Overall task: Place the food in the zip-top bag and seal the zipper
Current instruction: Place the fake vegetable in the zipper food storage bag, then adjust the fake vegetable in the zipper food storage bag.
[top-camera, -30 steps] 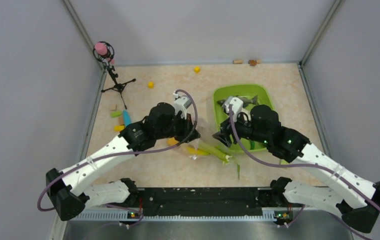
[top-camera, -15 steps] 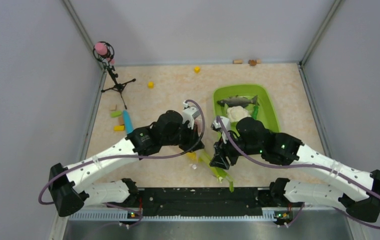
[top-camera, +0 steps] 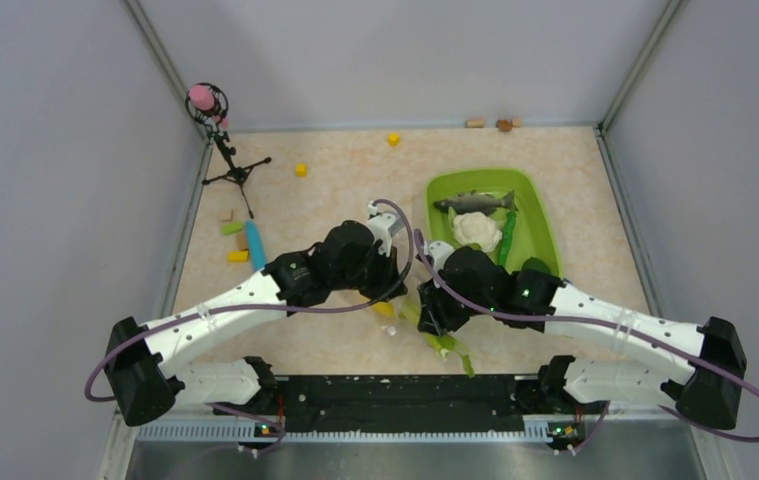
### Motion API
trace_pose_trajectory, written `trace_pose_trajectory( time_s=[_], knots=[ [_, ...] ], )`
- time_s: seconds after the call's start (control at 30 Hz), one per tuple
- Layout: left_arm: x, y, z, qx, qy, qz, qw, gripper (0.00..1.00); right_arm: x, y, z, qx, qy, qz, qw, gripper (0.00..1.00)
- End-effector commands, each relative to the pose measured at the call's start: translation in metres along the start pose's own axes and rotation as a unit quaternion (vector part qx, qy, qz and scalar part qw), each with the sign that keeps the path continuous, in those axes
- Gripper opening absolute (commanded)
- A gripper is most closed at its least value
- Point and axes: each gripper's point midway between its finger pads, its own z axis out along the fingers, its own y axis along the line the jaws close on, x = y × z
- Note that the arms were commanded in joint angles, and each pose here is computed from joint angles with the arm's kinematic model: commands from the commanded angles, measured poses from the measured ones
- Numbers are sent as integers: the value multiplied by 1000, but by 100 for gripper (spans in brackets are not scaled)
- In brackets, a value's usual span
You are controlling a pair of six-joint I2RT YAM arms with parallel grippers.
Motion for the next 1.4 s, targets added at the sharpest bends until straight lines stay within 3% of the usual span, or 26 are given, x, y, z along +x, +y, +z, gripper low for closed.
trace_pose_trajectory(
  time_s=[0.0,0.4,0.53,0.7,0.83,1.03,1.2,1.37],
  knots=[
    [-23,-14,-5,19,-38,-1,999,0,-9,-8,5,28,-41,48,998,40],
    [-16,-17,0,38,-29,-3,999,0,21,-39,37,76,-35,81,993,56],
    [-15,-17,-1,38,-31,-5,999,0,22,-35,49,59,-34,82,994,59],
    [-17,-16,-3,37,-38,-6,999,0,33,-26,63,28,-7,89,996,52],
    [-18,-14,-3,30,-42,-8,999,0,37,-25,68,25,0,90,996,40],
    [-18,-9,-4,17,-43,-9,999,0,24,-21,62,17,-29,93,995,2],
    [-18,-5,-5,6,-44,-14,999,0,-17,-8,42,-6,-118,112,987,0],
    [-17,-5,-5,5,-42,-16,999,0,-59,-7,11,-17,-234,132,963,0]
  ],
)
